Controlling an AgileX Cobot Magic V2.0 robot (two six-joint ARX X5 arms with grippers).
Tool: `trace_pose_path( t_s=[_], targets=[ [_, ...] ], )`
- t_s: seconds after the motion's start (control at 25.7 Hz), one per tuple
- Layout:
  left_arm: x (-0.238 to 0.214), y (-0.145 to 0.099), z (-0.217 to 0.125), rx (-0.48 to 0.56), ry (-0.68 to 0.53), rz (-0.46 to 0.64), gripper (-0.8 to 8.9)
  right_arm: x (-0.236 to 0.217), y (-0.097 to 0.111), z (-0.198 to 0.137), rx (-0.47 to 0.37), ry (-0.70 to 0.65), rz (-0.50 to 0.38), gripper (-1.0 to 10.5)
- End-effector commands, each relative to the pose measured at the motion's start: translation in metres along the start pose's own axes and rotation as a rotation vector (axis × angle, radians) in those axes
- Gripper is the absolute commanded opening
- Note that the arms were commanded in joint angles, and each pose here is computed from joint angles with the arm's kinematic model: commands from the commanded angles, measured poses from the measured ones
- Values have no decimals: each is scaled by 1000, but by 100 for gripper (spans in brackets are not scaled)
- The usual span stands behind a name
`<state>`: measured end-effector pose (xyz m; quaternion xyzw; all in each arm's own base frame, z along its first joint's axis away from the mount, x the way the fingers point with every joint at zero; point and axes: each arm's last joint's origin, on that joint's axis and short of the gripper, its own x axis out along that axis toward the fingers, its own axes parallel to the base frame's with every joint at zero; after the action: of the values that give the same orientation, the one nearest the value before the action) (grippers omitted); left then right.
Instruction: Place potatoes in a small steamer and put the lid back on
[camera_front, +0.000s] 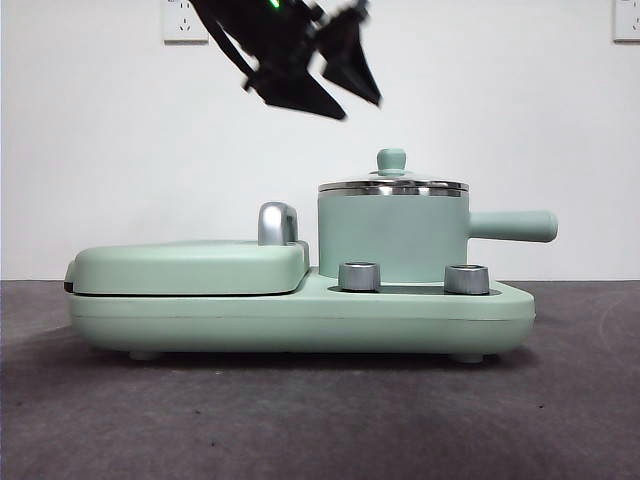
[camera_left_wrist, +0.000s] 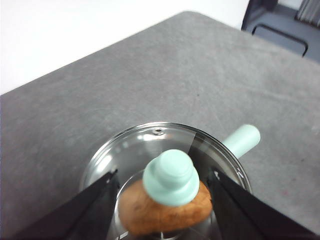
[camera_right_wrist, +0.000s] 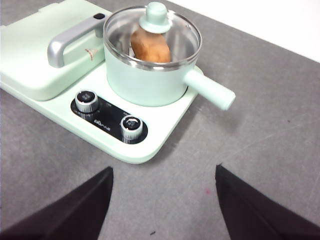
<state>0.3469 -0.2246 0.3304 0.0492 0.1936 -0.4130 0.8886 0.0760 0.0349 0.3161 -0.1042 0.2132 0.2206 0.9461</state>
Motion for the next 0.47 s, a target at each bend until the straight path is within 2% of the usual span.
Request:
trace_pose_path(
  t_s=[0.04, 0.27, 0.47],
  targets=[
    [-12, 5, 5, -93, 15, -13, 288, -1, 0, 2, -7, -15, 4, 317],
    [-47, 19, 6, -152, 39, -1, 285, 0, 0, 2, -7, -13, 13, 317],
    [-80, 29, -3, -186, 42, 50, 285, 0, 1, 3, -7, -17, 42, 317]
  ],
)
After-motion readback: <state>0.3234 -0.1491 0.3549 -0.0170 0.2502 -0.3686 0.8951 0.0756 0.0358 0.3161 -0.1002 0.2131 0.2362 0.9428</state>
